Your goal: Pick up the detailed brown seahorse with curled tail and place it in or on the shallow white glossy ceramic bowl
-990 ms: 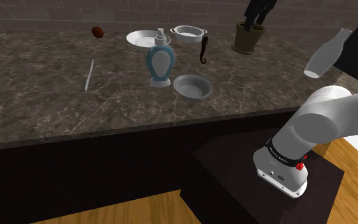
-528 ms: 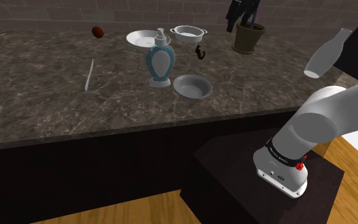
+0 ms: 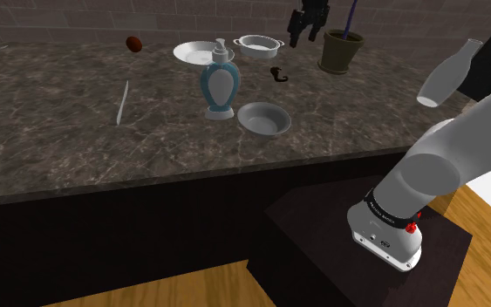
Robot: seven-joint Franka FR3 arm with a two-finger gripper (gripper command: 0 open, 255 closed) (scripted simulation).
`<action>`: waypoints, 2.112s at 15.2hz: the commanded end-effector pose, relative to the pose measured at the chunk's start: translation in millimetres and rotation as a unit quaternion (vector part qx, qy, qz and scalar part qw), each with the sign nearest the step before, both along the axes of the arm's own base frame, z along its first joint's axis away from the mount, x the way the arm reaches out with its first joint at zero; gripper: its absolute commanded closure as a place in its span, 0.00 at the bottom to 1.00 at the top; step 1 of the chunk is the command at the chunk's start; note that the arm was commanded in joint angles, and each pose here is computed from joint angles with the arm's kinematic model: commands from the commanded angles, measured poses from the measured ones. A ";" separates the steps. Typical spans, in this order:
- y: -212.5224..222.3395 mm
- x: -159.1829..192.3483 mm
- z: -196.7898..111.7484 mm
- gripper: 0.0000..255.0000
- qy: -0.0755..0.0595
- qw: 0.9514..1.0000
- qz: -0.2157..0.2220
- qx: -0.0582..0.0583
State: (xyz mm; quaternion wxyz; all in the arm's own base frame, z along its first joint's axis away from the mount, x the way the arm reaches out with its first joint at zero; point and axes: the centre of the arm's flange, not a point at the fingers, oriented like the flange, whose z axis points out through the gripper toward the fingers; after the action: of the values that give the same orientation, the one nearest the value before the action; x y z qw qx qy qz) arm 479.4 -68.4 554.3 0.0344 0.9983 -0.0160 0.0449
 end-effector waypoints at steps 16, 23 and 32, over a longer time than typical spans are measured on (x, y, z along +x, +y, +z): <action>-44.0 104.2 -90.5 0.00 0.004 0.999 -0.032 0.005; -44.0 104.3 -90.4 0.00 0.004 0.999 -0.032 0.005; -44.0 104.3 -90.4 1.00 0.004 0.999 -0.032 0.005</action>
State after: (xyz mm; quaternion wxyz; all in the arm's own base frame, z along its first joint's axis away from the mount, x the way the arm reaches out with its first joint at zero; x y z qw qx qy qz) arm 583.7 -112.4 463.9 0.0307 0.9976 -0.0483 0.0401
